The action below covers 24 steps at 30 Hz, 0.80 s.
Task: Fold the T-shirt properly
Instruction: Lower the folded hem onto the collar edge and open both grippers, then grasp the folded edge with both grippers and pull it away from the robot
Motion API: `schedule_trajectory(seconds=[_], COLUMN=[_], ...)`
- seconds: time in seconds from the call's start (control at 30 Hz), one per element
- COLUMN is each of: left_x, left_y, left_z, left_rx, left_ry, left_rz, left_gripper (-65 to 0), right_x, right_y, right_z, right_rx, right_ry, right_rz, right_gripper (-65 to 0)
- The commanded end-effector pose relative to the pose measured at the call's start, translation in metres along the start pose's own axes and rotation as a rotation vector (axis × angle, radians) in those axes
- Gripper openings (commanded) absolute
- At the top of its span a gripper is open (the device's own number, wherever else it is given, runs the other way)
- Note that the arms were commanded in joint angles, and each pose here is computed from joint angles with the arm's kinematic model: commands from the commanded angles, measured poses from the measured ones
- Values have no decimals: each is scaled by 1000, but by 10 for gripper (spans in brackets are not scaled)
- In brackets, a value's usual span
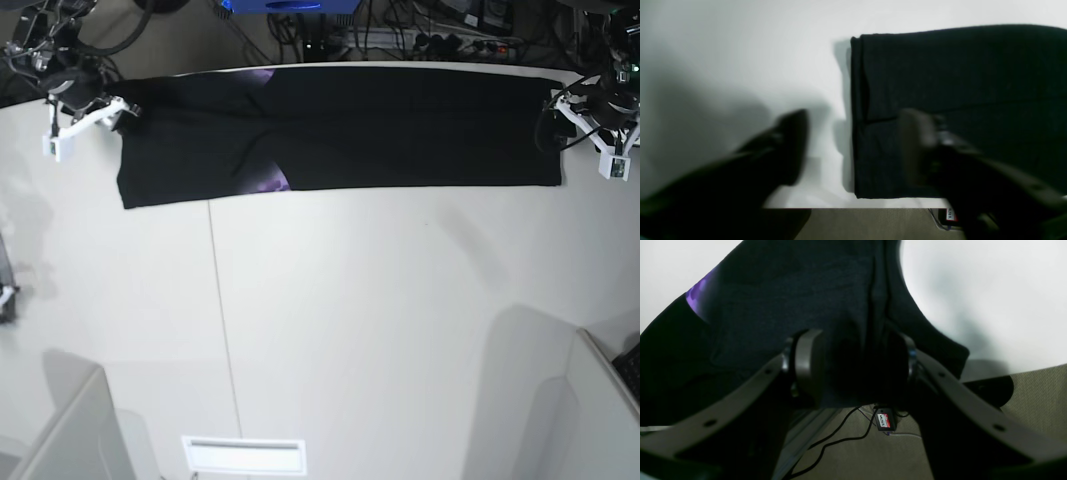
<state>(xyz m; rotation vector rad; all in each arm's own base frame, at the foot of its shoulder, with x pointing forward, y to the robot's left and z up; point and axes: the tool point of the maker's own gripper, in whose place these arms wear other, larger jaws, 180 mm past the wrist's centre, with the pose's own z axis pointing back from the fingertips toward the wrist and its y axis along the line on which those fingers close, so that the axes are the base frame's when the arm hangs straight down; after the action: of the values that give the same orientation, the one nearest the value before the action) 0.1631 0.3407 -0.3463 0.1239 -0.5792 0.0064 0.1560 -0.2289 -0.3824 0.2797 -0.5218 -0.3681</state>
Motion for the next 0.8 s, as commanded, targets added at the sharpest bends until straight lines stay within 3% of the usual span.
schedule_trajectory(seconds=[0.0, 0.13, 0.2, 0.3, 0.33, 0.37, 0.63, 0.77], left_x=[10, 11, 8, 8, 7, 5, -16, -36], left_y=[5, -3, -11, -22, -25, -26, -25, -18], left_z=[6, 5, 3, -3, -7, -10, -34, -45], left_rx=[14, 0, -14, -36, -41, -47, -60, 21], left_ry=[-33, -51, -55, -72, -72, -70, -29, 11], left_rz=[-16, 10, 35, 79, 103, 122, 230, 212], left_gripper=[-137, -127, -183, -410, -532, -645, -650, -650], right_x=[10, 12, 12, 11, 9, 9, 0, -4], right_y=[1, 10, 16, 22, 30, 39, 37, 17], right_z=[5, 4, 2, -2, -6, -9, -32, -46], right_rx=[4, 26, 40, 59, 78, 99, 112, 20], right_ry=[-38, -46, -56, -52, -40, -35, 0, 36], right_rz=[21, 22, 11, 9, 26, 44, -1, 20], right_gripper=[-360, -362, -392, -534, -618, -650, -650, -650])
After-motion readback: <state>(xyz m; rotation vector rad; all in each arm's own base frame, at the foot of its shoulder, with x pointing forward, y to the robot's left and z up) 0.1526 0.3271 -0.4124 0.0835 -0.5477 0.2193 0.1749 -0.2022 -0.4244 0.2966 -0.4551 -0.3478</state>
